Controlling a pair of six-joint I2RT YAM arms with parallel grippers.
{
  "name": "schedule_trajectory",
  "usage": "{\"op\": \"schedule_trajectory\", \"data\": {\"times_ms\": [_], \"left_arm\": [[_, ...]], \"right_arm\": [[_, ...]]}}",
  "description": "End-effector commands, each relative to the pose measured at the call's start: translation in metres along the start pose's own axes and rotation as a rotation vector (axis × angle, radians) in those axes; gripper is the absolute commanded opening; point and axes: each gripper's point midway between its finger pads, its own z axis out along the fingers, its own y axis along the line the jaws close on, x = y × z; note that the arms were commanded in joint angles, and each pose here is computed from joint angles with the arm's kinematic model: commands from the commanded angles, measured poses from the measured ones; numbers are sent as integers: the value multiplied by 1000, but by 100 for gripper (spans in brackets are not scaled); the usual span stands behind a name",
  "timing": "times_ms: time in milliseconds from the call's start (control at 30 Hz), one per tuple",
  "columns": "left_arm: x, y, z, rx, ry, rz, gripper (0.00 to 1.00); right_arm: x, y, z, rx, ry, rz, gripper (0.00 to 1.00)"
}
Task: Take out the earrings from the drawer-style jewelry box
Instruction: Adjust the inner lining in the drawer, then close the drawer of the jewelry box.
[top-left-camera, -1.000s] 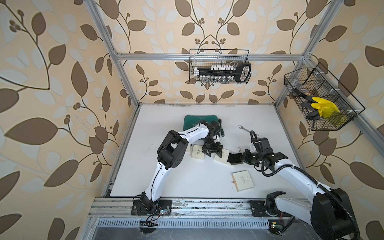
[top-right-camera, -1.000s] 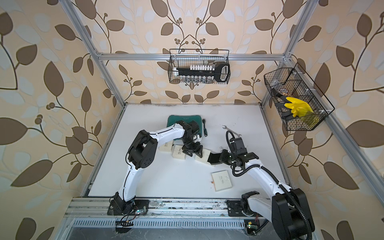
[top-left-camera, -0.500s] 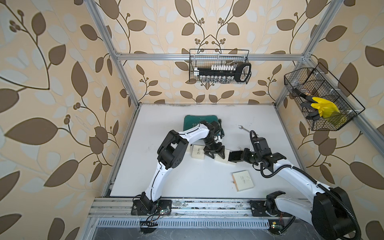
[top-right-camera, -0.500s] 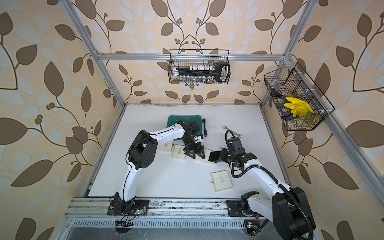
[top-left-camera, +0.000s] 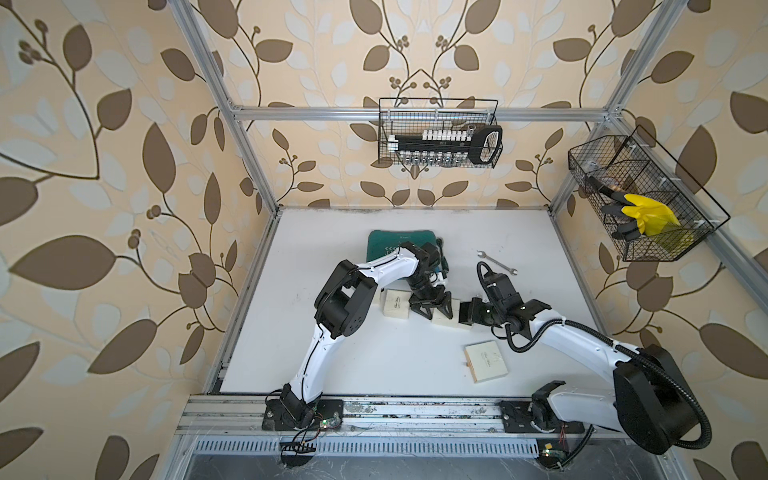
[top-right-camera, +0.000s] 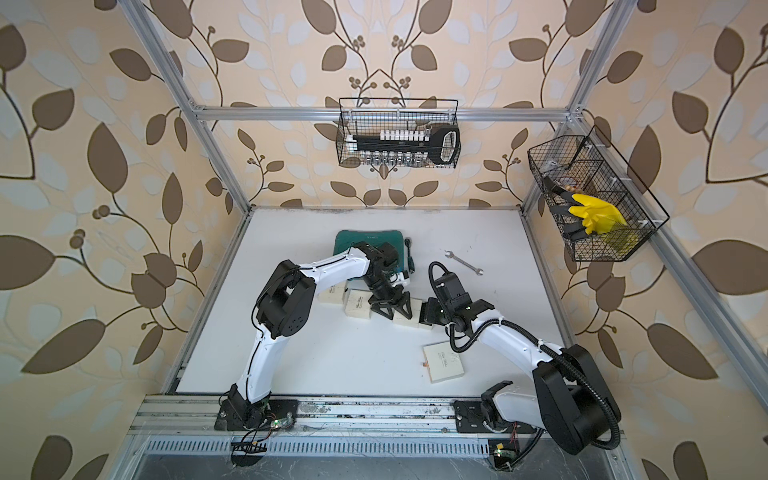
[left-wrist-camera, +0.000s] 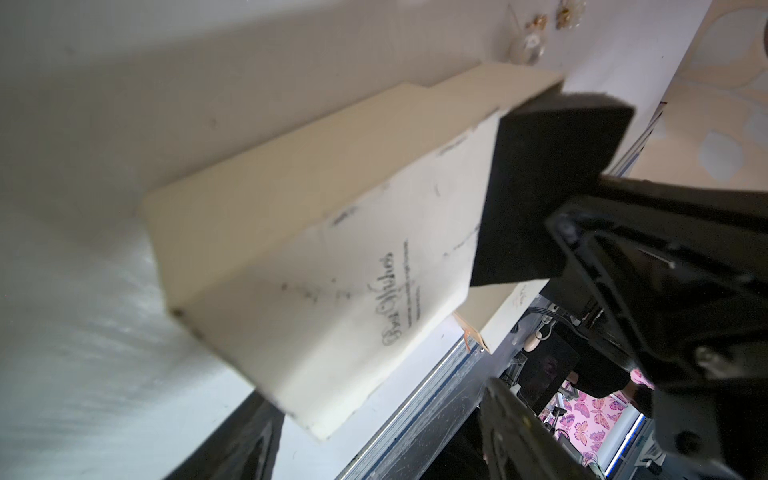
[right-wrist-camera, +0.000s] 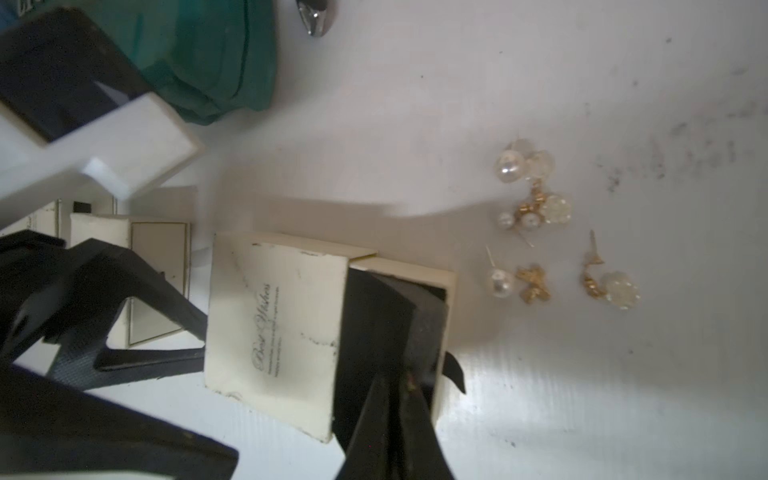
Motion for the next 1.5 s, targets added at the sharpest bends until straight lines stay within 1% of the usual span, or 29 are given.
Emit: {"op": "schedule_trajectory", "data": {"times_ms": [0, 200, 267, 333, 400, 467, 533, 633, 767, 1033, 1133, 1267, 1367, 1467], "left_arm": [[7, -26, -16, 51, -17, 70, 76], [7, -26, -17, 47, -20, 74, 76], [8, -26, -17, 46, -21, 75, 76], [8, -25, -17, 40, -22, 73, 76], [7, -24, -16, 39, -21, 71, 76], [7, -24, -16, 36, -21, 70, 76], [8, -23, -16, 33, -19, 68, 76], [8, -21, -15, 30, -16, 64, 76], [7, -22, -16, 24, -23, 68, 76], [7, -21, -16, 23, -20, 64, 76], [7, -23, -17, 27, -25, 72, 76], [6, -27, -16, 54, -25, 83, 76], [5, -26, -14, 58, -17, 75, 76], [5, -23, -13, 50, -17, 68, 76]], "right_arm": [[-1, 20, 7, -43, 22, -43, 11], [4, 20, 13, -20, 59, -52, 14], [2, 19, 9, -11, 55, -61, 20], [-4, 20, 1, -4, 32, -70, 30], [-12, 20, -9, -1, 0, -78, 36], [-21, 19, -17, 10, -31, -77, 40], [-27, 14, -21, 22, -44, -59, 42], [-31, 6, -20, 29, -22, -25, 42], [-28, 2, -13, 35, 15, -16, 41], [1, -6, 16, 54, 162, -7, 38], [9, -12, 22, 75, 191, 2, 36], [14, -9, 30, 48, 209, 2, 32], [17, 2, 35, -11, 233, -2, 32], [13, 4, 33, -18, 225, -2, 32]]}}
